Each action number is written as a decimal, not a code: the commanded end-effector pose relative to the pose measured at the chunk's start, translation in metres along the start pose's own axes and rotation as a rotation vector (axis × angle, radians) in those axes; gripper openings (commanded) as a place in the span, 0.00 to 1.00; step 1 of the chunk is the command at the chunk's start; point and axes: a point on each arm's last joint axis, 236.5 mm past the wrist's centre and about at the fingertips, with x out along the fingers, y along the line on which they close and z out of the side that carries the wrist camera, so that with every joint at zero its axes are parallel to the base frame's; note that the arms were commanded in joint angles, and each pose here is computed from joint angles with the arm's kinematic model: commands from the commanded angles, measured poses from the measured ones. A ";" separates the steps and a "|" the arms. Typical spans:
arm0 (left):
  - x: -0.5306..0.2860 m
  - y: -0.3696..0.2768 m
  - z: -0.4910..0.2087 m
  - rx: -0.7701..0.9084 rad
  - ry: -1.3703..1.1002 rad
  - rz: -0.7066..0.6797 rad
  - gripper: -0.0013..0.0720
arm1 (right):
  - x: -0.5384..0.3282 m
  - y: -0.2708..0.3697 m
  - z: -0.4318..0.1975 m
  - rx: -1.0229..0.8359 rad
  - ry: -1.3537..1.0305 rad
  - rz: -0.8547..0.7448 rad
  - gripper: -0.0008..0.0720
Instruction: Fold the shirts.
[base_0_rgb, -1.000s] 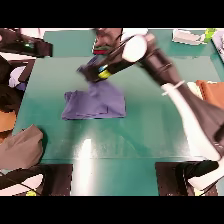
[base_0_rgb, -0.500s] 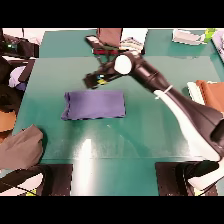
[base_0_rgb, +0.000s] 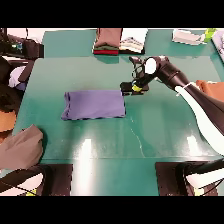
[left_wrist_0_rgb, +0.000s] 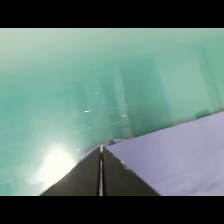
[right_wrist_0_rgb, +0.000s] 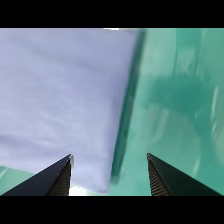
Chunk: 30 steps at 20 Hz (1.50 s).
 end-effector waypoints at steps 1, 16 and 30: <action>0.000 -0.004 0.000 0.014 0.001 -0.017 0.05 | 0.028 -0.013 -0.013 0.193 0.082 -0.027 0.75; 0.000 -0.021 -0.011 0.030 0.047 -0.064 0.05 | 0.083 0.041 0.007 0.163 0.023 0.115 0.04; -0.006 -0.121 -0.020 0.214 0.049 -0.240 0.05 | -0.235 -0.263 0.111 0.367 -0.476 -0.327 0.04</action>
